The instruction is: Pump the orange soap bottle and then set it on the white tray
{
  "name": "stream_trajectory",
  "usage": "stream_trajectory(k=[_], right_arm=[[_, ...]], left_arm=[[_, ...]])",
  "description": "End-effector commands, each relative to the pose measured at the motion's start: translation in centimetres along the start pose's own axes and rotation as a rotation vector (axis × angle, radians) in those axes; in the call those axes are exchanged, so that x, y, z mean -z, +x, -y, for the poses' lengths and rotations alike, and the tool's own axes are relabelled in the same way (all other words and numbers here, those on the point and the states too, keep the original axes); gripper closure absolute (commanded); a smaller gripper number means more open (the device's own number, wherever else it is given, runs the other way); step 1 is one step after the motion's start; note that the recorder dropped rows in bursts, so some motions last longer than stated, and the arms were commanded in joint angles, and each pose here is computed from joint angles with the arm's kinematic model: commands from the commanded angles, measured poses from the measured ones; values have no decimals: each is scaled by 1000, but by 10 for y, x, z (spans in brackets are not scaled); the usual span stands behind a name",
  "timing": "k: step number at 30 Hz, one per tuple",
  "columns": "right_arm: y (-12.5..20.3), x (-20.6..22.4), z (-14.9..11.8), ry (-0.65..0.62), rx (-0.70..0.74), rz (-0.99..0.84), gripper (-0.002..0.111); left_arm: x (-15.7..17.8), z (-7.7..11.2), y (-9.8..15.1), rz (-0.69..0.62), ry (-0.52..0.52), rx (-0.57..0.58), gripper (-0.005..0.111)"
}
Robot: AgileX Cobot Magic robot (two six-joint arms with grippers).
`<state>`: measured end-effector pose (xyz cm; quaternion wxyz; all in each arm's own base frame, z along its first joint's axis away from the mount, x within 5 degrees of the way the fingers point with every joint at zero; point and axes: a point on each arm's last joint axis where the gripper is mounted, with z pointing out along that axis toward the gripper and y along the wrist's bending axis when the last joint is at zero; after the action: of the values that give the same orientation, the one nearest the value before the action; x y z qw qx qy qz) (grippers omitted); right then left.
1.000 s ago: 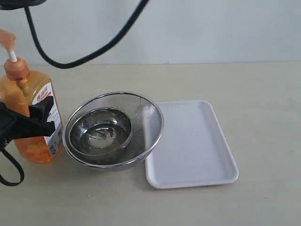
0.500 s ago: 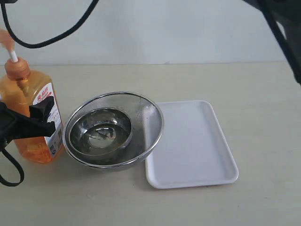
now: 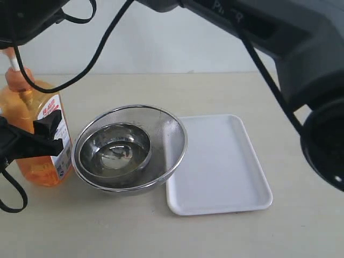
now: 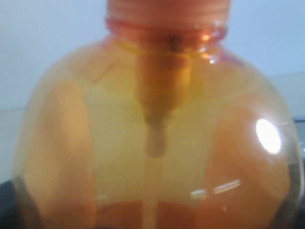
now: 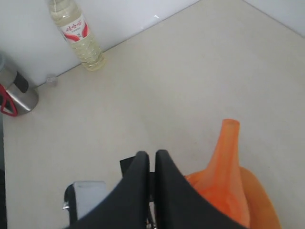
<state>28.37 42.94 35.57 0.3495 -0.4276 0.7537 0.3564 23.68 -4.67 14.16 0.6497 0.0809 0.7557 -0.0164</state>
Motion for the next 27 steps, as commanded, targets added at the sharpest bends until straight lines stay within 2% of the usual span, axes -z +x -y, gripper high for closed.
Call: stream_trajectory(k=[1, 10, 15, 18, 27], right_arm=[[-2, -1, 8, 67, 56, 18, 108], [-5, 0, 14, 123, 95, 57, 108], [-6, 4, 29, 150, 85, 59, 108], [-5, 7, 38, 160, 72, 40, 108], [-1, 7, 41, 194, 108, -10, 108]], left_arm=[[0, 1, 2, -22, 12, -6, 102], [0, 1, 2, -24, 12, -6, 102], [0, 1, 2, -26, 12, -6, 102], [0, 1, 2, -26, 12, -6, 102], [0, 1, 2, -26, 12, -6, 102]])
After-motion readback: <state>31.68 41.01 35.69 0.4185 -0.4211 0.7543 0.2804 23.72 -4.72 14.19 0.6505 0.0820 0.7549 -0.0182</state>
